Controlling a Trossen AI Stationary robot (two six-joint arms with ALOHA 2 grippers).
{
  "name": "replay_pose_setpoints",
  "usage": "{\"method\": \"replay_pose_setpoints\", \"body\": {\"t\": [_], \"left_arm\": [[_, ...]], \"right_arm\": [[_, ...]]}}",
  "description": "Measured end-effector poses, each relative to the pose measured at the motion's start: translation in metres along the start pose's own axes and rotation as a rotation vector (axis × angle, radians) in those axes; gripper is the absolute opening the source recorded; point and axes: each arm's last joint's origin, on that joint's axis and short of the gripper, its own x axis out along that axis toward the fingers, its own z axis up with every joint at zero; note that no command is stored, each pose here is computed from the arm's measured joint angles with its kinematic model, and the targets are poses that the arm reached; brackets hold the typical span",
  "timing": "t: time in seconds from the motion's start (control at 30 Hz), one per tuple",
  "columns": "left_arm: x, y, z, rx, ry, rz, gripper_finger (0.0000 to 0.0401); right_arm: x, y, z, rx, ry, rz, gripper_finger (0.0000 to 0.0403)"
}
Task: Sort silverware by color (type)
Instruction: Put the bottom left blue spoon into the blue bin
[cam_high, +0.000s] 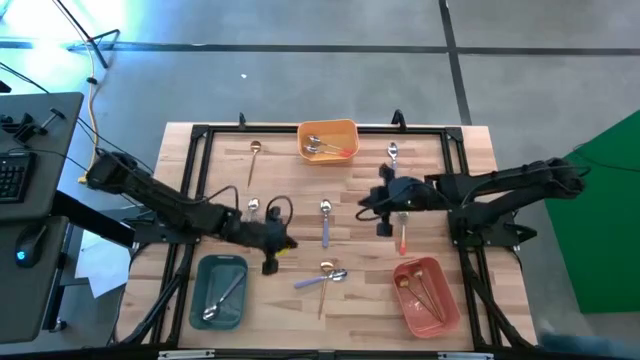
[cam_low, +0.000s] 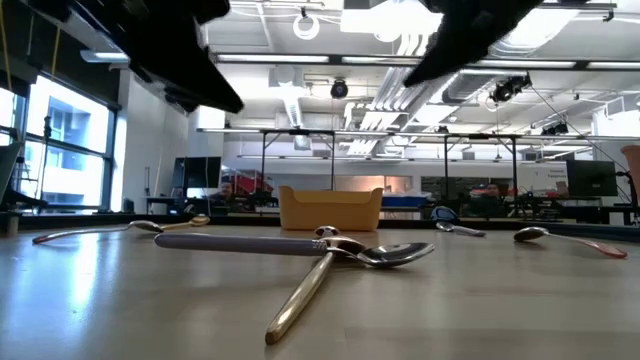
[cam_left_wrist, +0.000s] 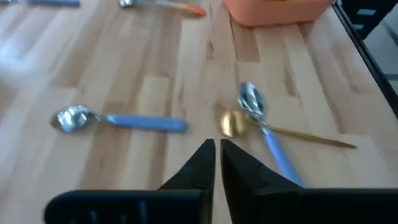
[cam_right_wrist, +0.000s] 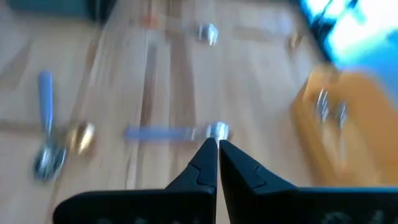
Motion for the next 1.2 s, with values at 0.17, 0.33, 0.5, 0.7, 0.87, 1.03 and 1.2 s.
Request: {"method": "replay_pose_setpoints", "body": {"t": [0.17,0.33,0.5,0.7,0.87,1.03,1.2], "left_arm": [[-0.011,-0.03,0.002,-0.1,-0.009,-0.033,0.0058],[-0.007,-0.051,-0.009,-0.129,0.031,-0.01,0.0097],[0.014,-0.066,-0.016,-0.122,0.098,-0.005,0.0132],[0.042,-0.073,-0.019,-0.107,0.203,-0.01,0.0168],[0.058,-0.079,-0.021,-0.103,0.249,-0.027,0.0186],[0.064,-0.078,-0.023,-0.126,0.267,-0.032,0.019],[0.064,-0.077,-0.023,-0.158,0.271,-0.026,0.0189]], "right_arm": [[0.007,-0.003,0.015,-0.046,-0.151,-0.011,0.0],[0.024,0.003,0.017,-0.058,-0.175,0.048,0.0],[0.051,0.01,0.014,-0.065,-0.172,0.095,0.0],[0.084,0.007,0.008,-0.078,-0.195,0.117,0.0],[0.092,-0.001,0.008,-0.069,-0.228,0.118,0.0],[0.093,-0.001,-0.001,-0.073,-0.31,0.175,0.0],[0.089,0.002,-0.039,-0.008,-0.465,0.237,0.0]]}}
